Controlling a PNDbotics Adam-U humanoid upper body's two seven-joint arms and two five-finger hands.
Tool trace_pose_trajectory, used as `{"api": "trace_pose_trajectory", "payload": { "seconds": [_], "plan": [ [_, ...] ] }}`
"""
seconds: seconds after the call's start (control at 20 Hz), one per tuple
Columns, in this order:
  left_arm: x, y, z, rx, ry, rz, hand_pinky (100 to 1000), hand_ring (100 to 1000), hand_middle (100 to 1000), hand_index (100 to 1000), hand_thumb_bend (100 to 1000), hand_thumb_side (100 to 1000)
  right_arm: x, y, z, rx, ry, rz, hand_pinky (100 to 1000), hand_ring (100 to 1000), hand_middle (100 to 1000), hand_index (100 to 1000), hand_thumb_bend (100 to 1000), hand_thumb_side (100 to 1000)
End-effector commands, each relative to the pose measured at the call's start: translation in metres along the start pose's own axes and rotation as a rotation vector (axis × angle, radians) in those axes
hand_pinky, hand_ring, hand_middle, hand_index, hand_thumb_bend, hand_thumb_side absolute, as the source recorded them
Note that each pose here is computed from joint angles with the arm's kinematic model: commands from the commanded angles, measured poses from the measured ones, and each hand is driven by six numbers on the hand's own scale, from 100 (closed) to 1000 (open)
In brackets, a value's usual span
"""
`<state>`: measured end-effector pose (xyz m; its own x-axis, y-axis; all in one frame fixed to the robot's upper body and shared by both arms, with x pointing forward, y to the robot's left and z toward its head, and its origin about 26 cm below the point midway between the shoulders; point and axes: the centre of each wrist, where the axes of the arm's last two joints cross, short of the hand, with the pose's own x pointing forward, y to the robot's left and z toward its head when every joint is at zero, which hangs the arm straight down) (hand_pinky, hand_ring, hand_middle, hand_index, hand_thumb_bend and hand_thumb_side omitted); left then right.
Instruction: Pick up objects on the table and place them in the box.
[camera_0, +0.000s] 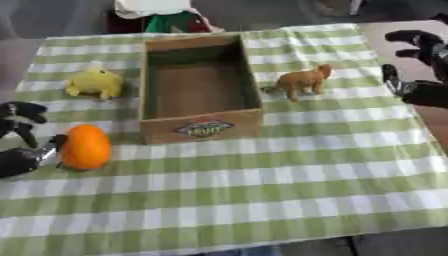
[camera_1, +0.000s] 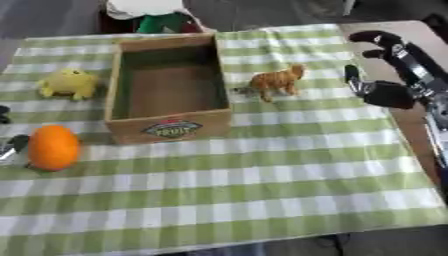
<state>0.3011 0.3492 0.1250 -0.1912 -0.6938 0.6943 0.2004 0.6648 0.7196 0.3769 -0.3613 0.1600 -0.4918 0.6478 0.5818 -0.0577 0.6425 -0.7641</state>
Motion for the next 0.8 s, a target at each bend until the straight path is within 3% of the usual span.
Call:
{"api": "trace_pose_trajectory", "payload": {
  "seconds": [0.05,0.8],
  "plan": [
    [0.005,0.011,-0.003,-0.064,-0.004,-0.085,796,437,607,769,438,166,0.007,-0.012,-0.003,-0.007,-0.023,0.034,880,1000,886,890,100,199],
    [0.002,0.003,-0.025,-0.176,0.043,-0.159,780,447,603,770,386,100,0.007,-0.012,-0.004,-0.004,-0.024,0.031,880,1000,884,889,100,200]
  ]
}}
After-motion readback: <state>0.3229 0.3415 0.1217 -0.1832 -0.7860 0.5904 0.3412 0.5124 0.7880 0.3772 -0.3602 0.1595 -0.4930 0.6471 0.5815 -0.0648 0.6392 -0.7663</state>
